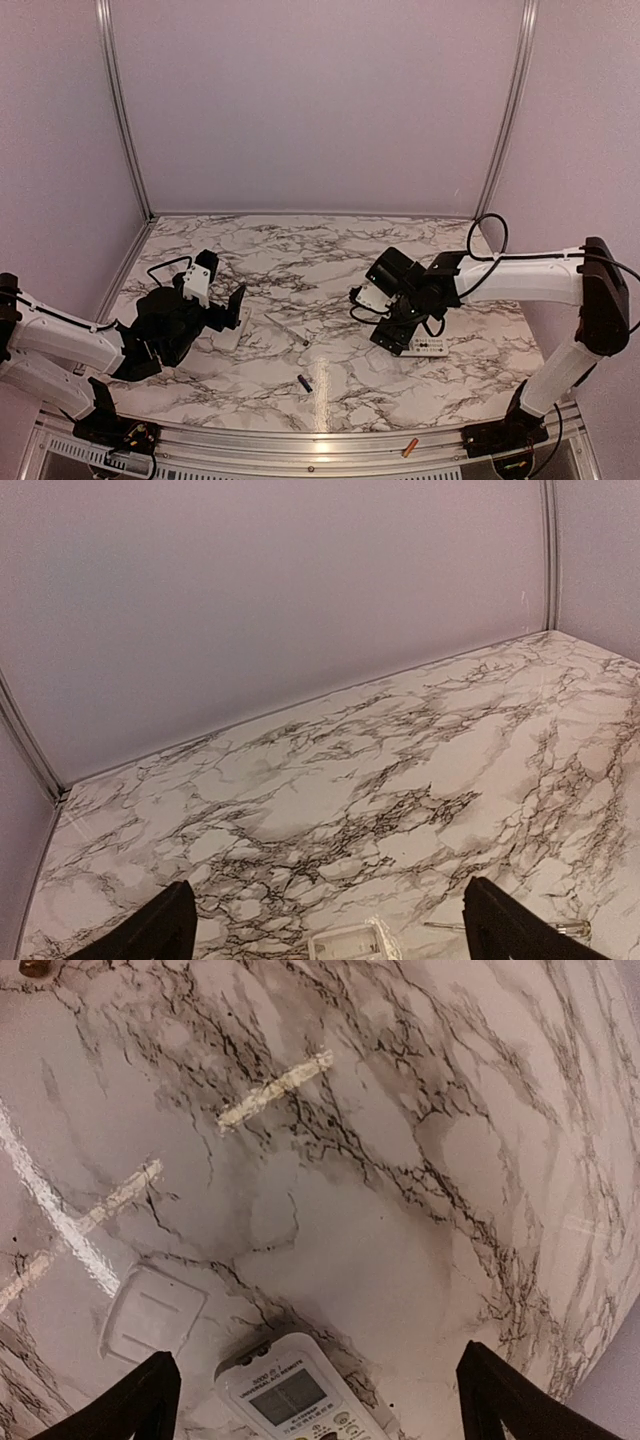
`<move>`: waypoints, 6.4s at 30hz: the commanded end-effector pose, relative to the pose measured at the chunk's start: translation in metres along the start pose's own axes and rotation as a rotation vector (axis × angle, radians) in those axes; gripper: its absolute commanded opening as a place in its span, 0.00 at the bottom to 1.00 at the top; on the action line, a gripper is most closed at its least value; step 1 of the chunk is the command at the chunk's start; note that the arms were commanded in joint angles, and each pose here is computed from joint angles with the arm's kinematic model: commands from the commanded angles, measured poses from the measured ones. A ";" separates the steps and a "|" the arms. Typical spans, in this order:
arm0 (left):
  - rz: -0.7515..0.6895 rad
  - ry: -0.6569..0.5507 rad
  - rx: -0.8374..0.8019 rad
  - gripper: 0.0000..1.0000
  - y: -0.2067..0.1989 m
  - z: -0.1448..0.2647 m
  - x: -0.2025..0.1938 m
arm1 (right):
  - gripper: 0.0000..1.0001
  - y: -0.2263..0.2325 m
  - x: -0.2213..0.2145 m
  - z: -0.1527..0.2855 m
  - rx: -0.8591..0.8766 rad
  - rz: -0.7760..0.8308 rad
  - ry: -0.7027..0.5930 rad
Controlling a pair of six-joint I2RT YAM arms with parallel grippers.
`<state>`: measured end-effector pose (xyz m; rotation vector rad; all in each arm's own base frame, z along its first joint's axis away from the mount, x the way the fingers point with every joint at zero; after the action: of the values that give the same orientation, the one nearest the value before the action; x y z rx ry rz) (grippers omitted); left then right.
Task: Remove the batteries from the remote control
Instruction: Pick up the remote control from the center of the board, then pass from the right arm to the left
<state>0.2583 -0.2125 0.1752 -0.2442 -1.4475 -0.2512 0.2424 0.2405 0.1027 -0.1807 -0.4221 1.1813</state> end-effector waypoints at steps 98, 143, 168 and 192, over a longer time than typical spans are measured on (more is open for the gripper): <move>-0.012 -0.017 0.006 0.95 0.006 0.005 0.004 | 0.12 -0.033 -0.039 -0.018 0.181 -0.080 0.065; -0.029 -0.095 -0.459 0.99 -0.049 0.032 0.011 | 0.00 -0.015 0.112 0.128 0.126 -0.023 -0.909; -0.008 -0.181 -1.123 0.99 -0.113 0.101 0.022 | 0.00 0.089 0.166 0.238 0.490 0.264 -1.397; 0.042 -0.207 -1.140 0.76 -0.125 0.096 0.028 | 0.00 0.093 0.190 0.229 0.564 0.196 -1.464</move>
<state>0.1294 -0.2984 0.2025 -1.2196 -1.3023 -1.0546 0.1316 0.4272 0.2878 1.1599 -1.2230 1.4348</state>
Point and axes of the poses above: each gripper's point midway between its finger pads, its own z axis back along the fingers, its own y axis along the line the jaws close on, x = y × z, the point moved 3 cm from there along z, back along the fingers, and after that the axes turned 9 degrees about z, right-handed, at the moved point
